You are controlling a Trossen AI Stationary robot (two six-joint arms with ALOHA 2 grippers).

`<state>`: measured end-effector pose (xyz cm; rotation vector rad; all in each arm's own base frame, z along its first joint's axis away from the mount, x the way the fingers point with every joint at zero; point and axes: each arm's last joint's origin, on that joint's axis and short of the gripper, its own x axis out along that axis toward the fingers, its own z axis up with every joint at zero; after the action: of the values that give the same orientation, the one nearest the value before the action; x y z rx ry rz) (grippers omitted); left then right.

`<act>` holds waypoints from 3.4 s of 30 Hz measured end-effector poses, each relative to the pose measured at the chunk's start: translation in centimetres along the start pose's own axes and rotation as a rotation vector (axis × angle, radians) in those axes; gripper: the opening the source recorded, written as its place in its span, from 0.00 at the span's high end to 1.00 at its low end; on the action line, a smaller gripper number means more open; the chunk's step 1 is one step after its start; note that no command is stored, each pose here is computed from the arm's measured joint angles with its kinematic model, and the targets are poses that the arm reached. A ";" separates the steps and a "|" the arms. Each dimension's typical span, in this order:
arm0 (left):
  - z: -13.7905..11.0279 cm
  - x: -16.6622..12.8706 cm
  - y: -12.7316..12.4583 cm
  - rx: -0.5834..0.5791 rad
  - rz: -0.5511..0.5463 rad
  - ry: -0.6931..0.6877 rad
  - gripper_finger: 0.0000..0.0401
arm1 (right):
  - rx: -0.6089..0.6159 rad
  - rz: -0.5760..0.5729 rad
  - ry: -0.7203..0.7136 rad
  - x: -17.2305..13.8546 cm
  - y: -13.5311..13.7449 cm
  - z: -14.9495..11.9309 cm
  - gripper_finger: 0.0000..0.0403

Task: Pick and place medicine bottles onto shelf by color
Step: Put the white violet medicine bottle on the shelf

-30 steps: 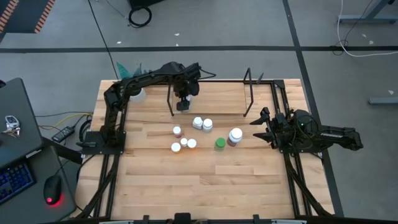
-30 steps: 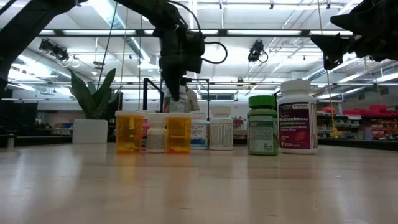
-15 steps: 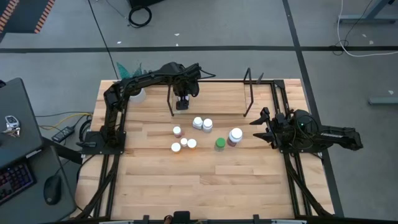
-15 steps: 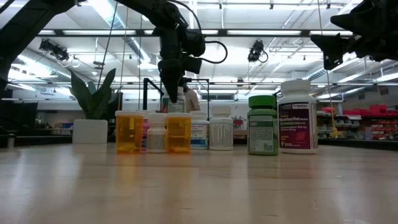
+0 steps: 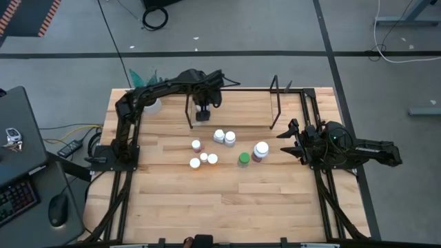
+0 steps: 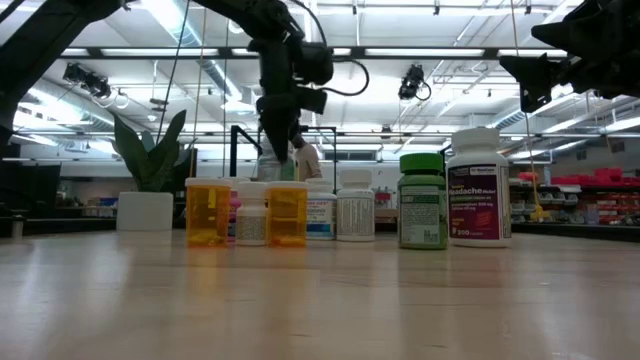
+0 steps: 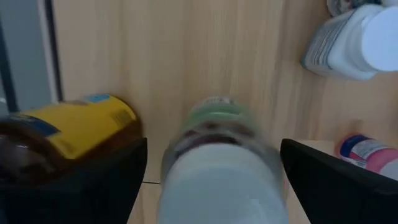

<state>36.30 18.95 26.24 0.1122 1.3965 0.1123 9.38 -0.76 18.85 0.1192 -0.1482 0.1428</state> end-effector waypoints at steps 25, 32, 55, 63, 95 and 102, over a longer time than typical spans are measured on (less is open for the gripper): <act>-0.4 -13.7 -4.3 0.025 0.209 -0.434 0.39 | 0.000 0.000 0.000 0.0 0.0 0.0 0.36; -5.3 -15.5 -7.1 -0.037 0.247 -0.655 0.56 | 0.000 0.000 0.000 0.0 0.0 0.0 0.36; -18.1 -12.1 -12.6 -0.148 0.156 -1.198 0.73 | 0.000 0.000 0.000 0.0 0.0 0.0 0.36; -20.7 -7.4 -13.9 -0.191 0.127 -1.309 0.75 | 0.000 0.000 0.000 0.0 0.0 0.0 0.36; -23.9 -0.3 -17.5 -0.250 0.155 -1.414 0.92 | -0.011 0.000 0.000 0.0 0.0 0.0 0.36; -25.0 1.1 -17.4 -0.276 0.180 -1.410 0.98 | -0.012 0.000 -0.003 0.0 0.0 0.0 0.36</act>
<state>12.10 2.20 18.39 0.0572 -0.0442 0.2998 9.37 -0.76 18.88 0.1070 -0.1522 0.1422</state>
